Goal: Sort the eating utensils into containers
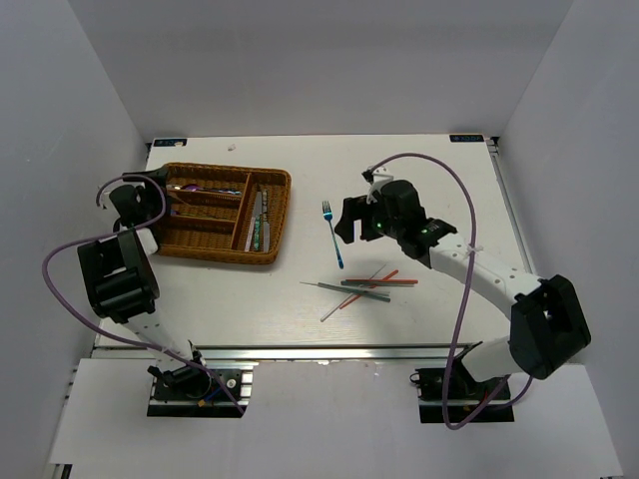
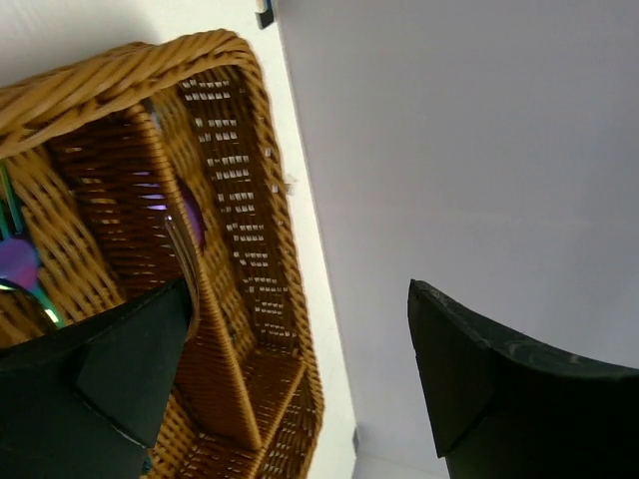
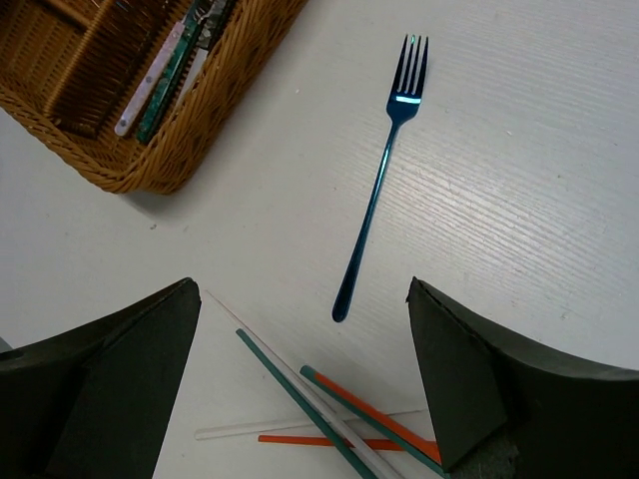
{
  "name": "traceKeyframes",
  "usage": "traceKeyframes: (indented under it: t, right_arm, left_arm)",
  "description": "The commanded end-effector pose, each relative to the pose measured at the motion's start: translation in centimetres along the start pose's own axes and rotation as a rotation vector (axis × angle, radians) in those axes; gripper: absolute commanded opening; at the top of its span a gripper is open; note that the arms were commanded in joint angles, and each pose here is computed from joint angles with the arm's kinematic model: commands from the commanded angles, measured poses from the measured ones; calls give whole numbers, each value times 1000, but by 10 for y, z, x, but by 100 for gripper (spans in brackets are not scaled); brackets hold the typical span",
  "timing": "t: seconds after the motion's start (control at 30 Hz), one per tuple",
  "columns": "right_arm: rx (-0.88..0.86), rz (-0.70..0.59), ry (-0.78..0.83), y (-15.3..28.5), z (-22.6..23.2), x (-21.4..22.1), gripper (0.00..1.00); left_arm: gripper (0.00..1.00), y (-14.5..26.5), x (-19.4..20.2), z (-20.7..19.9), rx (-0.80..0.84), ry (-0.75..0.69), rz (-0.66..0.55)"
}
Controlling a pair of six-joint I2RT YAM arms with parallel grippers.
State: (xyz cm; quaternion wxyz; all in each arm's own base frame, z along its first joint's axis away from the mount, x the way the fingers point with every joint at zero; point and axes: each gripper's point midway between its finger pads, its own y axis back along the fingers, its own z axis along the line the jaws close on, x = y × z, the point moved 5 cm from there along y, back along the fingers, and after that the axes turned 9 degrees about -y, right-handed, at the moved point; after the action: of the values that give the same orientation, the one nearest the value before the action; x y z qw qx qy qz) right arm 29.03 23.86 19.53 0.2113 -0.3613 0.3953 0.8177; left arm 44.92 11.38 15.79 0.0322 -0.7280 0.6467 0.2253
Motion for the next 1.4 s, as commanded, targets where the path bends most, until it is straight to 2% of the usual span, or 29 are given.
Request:
traceKeyframes:
  t: [0.0,0.03,0.1,0.13,0.17,0.3,0.43,0.57,0.6,0.67,0.7,0.73,0.8,0.83,0.9,1.0,1.1,1.27,1.37]
  right_arm:
    - [-17,-49,-10,-6,10,-25,89]
    - [6,-17,-12,-16,5,-20,89]
    - [75,27,-18,-28,-4,-17,89]
    - [143,76,-29,-39,-12,-14,89]
    - [173,86,-40,-43,-15,-15,89]
    - [244,137,-40,-62,-25,-10,89]
    - [287,184,-40,-79,-33,-4,89]
    - [325,212,-35,-94,-39,-3,89]
    - [335,223,-33,-99,-42,1,88]
    - [335,220,-30,-105,-42,0,83]
    - [334,222,-27,-108,-42,0,79]
    - [344,245,-24,-115,-45,6,69]
    - [346,255,-13,-123,-40,5,63]
    - [358,278,-6,-131,-43,13,58]
    - [381,292,14,-141,-41,20,56]
    - [402,300,31,-150,-38,28,50]
    - [431,328,40,-160,-40,42,46]
    - [518,370,66,-165,-51,61,28]
    - [539,375,58,-164,-55,67,10]
  left_arm:
    - [98,-1,-9,-9,-46,-49,1]
    - [98,1,-13,-14,-61,-99,-9]
    - [98,6,-12,-4,-190,-139,19]
    - [98,4,-26,-19,-214,-176,-28]
    - [98,10,-24,-11,-294,-208,5]
    - [98,19,-35,-14,-408,-257,-5]
    - [98,16,-35,-21,-430,-270,43]
    - [98,35,-30,-41,-373,-286,70]
    - [98,49,-34,-58,-338,-300,48]
    - [98,68,-30,-61,-321,-334,59]
    - [98,87,-33,-80,-267,-354,35]
    - [98,97,-32,-84,-244,-384,37]
    - [98,117,-21,-80,-222,-419,64]
    - [98,135,-23,-92,-170,-471,35]
    - [98,152,-22,-89,-155,-553,25]
    - [98,161,-18,-77,-201,-629,67]
    - [98,166,-4,-60,-219,-640,112]
    - [98,168,14,-42,-193,-640,172]
    - [98,170,27,-40,-150,-642,225]
